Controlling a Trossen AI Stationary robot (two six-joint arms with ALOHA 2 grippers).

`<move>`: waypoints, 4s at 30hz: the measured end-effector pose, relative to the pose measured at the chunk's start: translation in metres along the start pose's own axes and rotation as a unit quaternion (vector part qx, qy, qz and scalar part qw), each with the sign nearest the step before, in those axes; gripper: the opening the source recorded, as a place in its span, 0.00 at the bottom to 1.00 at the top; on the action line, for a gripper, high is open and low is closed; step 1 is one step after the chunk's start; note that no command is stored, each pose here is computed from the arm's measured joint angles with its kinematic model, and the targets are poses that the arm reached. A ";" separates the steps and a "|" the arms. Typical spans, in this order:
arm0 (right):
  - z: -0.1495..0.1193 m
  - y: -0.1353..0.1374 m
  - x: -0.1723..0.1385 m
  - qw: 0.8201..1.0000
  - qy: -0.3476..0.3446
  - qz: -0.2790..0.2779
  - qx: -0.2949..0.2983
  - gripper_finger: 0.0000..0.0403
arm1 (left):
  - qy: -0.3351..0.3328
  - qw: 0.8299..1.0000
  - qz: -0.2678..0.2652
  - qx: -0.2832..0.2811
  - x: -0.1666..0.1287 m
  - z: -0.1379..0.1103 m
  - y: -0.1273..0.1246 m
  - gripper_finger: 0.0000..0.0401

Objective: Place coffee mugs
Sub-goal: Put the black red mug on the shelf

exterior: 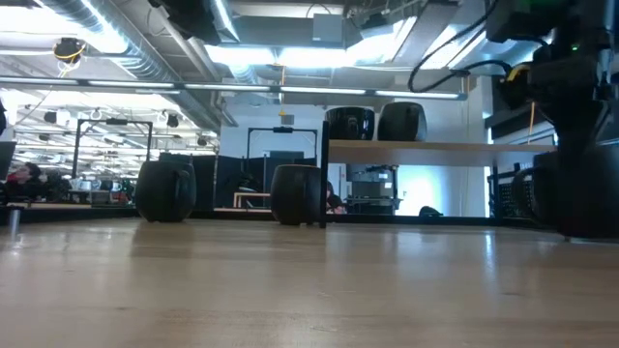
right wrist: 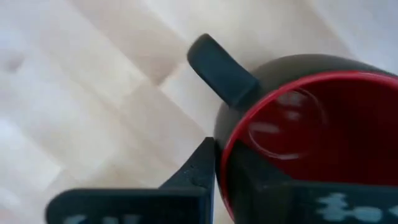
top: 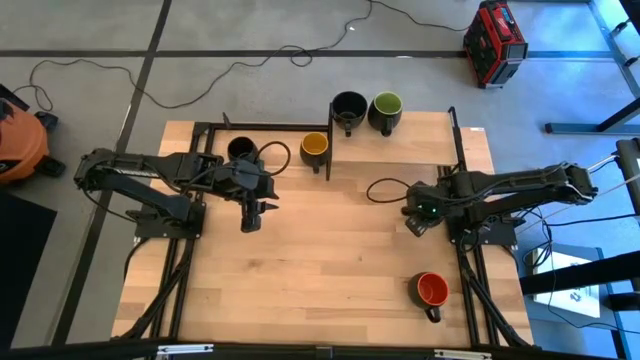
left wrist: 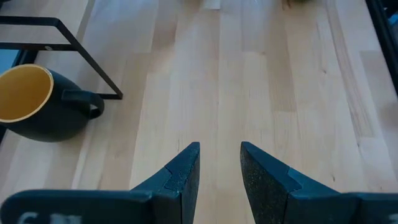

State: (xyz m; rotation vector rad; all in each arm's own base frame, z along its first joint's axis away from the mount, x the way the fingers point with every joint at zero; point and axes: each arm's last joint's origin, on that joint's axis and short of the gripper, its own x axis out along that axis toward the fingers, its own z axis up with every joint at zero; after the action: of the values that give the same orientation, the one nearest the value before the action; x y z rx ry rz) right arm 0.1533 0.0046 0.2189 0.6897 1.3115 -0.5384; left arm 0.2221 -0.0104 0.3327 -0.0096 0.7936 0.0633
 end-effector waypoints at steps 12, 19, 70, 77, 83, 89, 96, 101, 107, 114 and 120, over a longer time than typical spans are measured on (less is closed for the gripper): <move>0.012 0.066 -0.025 0.947 -0.081 0.160 -0.267 0.01 | 0.001 1.000 -0.001 0.002 0.000 0.000 0.000 0.27; 0.026 0.106 -0.014 0.895 -0.033 0.132 -0.425 0.01 | 0.001 1.000 -0.001 0.004 0.000 0.000 0.000 0.27; 0.079 0.170 -0.059 0.875 0.057 0.084 -0.474 0.37 | 0.001 1.000 -0.002 0.004 0.000 0.000 0.000 0.27; 0.028 0.175 -0.071 0.896 -0.058 0.109 -0.427 0.36 | 0.001 1.000 -0.002 0.004 0.000 0.000 0.000 0.27; -0.007 0.159 -0.060 0.903 -0.224 0.173 -0.324 0.36 | 0.000 1.000 -0.002 0.003 0.000 0.000 0.000 0.27; -0.032 0.135 -0.038 0.892 -0.297 0.193 -0.281 0.36 | 0.000 1.000 -0.002 0.004 0.000 0.000 0.000 0.27; -0.044 0.129 -0.010 0.903 -0.257 0.189 -0.289 0.36 | 0.000 1.000 -0.002 0.003 0.000 0.000 0.000 0.27; -0.052 0.120 0.018 0.898 -0.276 0.190 -0.287 0.36 | 0.001 1.000 -0.002 0.003 0.000 0.000 0.000 0.27; -0.056 0.104 0.049 0.890 -0.309 0.197 -0.270 0.36 | 0.000 1.000 -0.002 0.003 0.000 0.000 0.000 0.27; -0.058 0.104 0.075 0.880 -0.332 0.207 -0.268 0.36 | 0.000 1.000 -0.002 -0.005 0.000 0.000 0.000 0.27; -0.057 0.113 0.096 0.872 -0.353 0.189 -0.281 0.36 | 0.001 1.000 -0.002 -0.011 0.000 0.000 0.000 0.27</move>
State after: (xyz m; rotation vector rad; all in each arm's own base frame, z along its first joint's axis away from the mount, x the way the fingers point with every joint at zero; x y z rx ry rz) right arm 0.2128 0.1262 0.1359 0.1993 0.5575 -0.0444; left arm 0.2221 -0.0108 0.3324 -0.0321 0.7941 0.0683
